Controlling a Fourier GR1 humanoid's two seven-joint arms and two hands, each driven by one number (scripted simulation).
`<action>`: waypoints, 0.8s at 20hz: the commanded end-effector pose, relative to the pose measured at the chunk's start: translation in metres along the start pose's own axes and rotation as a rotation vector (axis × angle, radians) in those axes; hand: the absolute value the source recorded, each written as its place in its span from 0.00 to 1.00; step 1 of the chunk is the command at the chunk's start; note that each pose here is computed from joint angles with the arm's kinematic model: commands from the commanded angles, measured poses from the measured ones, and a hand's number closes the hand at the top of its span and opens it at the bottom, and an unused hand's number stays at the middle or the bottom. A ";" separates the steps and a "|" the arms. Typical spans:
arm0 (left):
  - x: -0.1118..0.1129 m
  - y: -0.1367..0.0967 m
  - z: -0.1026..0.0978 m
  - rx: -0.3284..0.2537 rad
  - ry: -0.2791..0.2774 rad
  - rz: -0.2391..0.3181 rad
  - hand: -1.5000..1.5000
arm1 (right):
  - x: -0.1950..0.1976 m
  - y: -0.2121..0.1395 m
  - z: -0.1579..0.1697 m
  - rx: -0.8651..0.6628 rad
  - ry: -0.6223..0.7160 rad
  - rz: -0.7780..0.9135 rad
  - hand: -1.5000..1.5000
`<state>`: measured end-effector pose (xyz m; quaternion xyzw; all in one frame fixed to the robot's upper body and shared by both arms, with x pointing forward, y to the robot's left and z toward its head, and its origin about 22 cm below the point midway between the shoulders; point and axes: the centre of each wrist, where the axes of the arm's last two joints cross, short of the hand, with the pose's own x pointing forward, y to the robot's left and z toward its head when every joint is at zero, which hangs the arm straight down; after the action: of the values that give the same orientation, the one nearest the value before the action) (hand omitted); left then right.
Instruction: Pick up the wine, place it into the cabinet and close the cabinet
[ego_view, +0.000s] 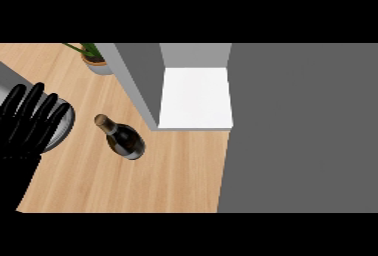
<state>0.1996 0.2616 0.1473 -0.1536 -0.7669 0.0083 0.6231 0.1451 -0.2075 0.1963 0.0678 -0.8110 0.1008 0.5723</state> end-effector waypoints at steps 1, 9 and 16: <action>-0.037 0.026 0.008 -0.006 0.036 0.033 0.00 | 0.023 -0.004 0.026 0.029 -0.043 0.005 0.00; -0.059 0.035 -0.023 -0.011 0.096 0.010 0.00 | 0.023 -0.004 0.026 0.009 -0.063 -0.006 0.00; -0.098 0.054 -0.035 0.035 0.098 -0.027 0.00 | 0.030 -0.011 0.023 0.015 -0.047 -0.015 0.00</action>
<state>0.2417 0.2828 0.0667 -0.1494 -0.7346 0.0076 0.6618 0.1468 -0.2106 0.2023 0.0554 -0.8092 0.1035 0.5757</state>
